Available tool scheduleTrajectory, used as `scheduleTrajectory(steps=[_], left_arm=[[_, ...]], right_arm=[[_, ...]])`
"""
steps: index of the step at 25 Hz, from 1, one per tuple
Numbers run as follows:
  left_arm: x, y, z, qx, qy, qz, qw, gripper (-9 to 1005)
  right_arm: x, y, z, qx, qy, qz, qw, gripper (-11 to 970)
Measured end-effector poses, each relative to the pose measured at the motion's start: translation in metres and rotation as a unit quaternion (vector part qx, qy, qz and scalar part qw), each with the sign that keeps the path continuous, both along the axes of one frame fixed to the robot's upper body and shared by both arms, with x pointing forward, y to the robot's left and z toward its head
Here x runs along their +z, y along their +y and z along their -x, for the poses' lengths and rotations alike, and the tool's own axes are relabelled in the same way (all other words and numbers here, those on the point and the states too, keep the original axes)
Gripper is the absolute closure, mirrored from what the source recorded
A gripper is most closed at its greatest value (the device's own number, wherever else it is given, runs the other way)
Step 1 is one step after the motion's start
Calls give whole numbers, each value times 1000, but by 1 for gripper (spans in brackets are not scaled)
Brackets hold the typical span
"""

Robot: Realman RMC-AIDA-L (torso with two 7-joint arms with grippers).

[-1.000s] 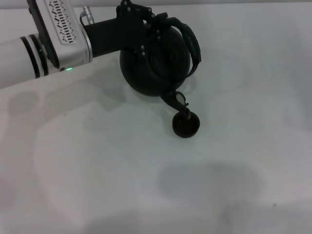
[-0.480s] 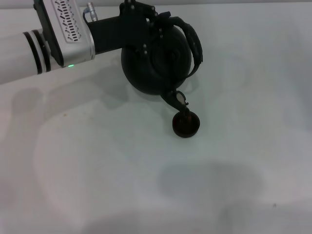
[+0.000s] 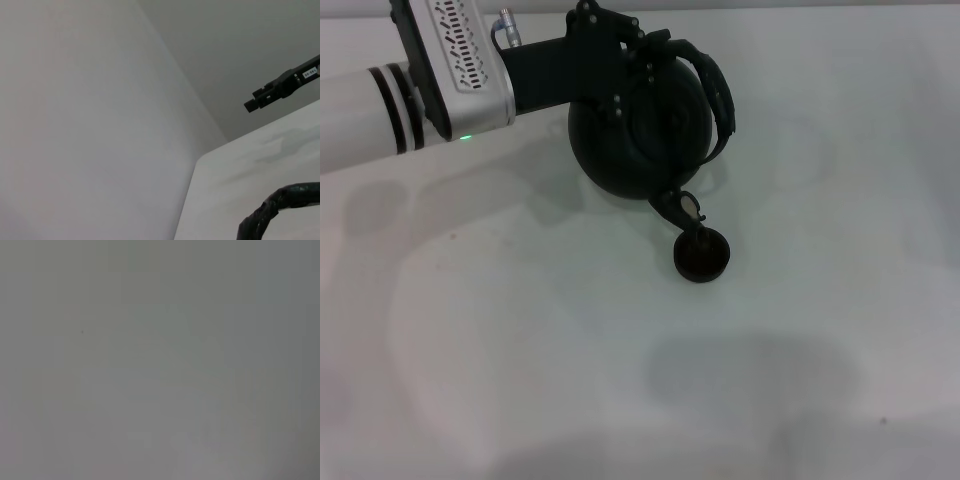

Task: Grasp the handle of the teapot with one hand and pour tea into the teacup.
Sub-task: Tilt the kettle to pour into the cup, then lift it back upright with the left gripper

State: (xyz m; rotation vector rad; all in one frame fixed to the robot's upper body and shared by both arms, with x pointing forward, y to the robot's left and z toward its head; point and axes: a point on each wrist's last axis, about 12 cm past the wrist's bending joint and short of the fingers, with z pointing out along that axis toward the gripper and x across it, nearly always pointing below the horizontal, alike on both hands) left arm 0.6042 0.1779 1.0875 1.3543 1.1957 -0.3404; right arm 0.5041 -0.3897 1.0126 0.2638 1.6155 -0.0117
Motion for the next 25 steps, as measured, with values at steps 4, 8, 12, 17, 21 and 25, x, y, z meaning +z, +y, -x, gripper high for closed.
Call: scheduleTrajectory(steps=[4, 8, 12, 17, 21, 25], left_arm=[[0, 1, 0, -1, -1, -2, 1000, 876], [1, 0, -1, -7, -5, -8, 1000, 877], [2, -1, -1, -8, -6, -10, 1000, 876], [5, -1, -2, -12, -7, -12, 1000, 876], [7, -3, -3, -17, -10, -25, 999, 877], [9, -2, -4, -15, -12, -30, 999, 877]], right_arm=[[0, 0, 0, 0, 0, 0, 1000, 121], [0, 0, 0, -1, 0, -1, 1000, 121], [0, 1, 0, 0, 0, -1, 1000, 121], [0, 1, 0, 0, 0, -2, 1000, 121], [-1, 1, 0, 0, 1, -2, 1000, 121], [-1, 1, 0, 0, 1, -2, 1000, 121]])
